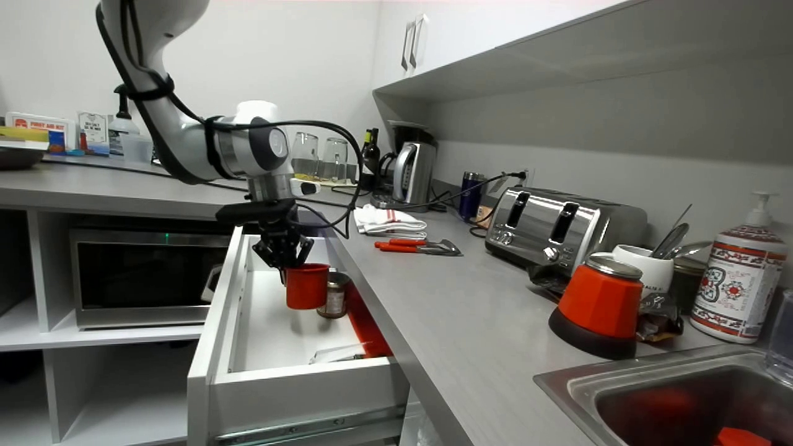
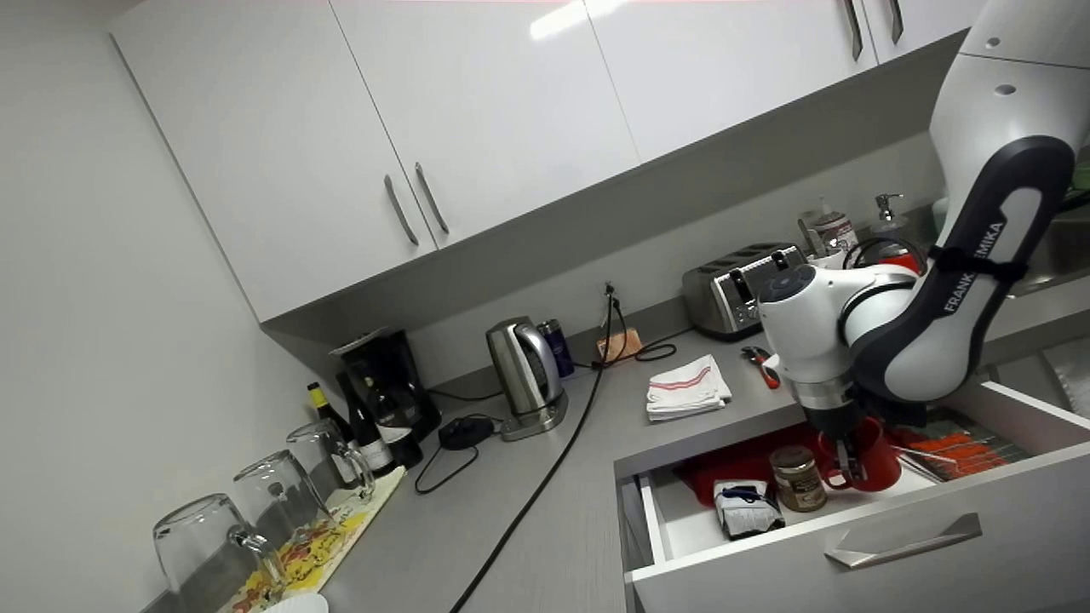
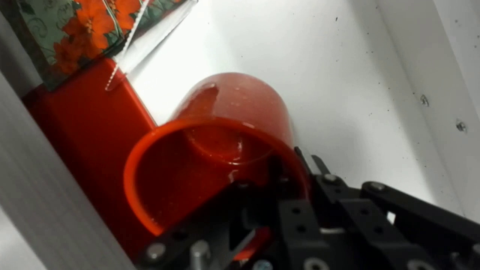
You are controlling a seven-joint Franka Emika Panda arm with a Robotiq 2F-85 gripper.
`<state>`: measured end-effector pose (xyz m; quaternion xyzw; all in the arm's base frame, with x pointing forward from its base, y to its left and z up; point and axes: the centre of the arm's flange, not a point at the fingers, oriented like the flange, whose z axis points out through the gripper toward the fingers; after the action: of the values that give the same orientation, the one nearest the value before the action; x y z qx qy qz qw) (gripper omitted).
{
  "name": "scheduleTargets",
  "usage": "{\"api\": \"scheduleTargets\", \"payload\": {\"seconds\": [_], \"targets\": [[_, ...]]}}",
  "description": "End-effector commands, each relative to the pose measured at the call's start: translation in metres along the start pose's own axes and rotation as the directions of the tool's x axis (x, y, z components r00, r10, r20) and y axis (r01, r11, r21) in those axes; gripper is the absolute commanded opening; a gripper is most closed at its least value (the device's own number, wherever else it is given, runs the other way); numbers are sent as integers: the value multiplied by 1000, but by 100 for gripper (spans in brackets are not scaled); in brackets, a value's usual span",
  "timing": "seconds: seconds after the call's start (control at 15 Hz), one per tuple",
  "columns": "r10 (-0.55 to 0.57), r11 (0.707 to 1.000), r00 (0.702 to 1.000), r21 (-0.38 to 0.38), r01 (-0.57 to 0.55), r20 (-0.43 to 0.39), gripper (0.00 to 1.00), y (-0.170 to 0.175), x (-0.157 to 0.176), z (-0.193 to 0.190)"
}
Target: Open the top drawer,put the red cup inside and close it
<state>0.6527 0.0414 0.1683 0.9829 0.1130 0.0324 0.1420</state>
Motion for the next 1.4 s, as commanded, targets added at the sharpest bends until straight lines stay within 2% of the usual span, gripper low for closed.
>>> {"api": "scheduleTargets", "payload": {"seconds": [0.0, 0.73, 0.8, 0.93, 1.2, 1.33], "targets": [[-27, 1000, 1000, 12, 27, 1, 1, 3, 13, 16], [-31, 999, 999, -4, 31, 26, 1, -2, 15, 42], [-31, 1000, 999, -4, 31, 27, 4, -2, 15, 42], [-30, 1000, 999, -5, 30, 28, 32, -3, 15, 42], [-24, 1000, 999, -7, 25, 26, 61, -1, 17, 41], [-22, 1000, 999, -8, 22, 26, 67, 0, 18, 40]]}}
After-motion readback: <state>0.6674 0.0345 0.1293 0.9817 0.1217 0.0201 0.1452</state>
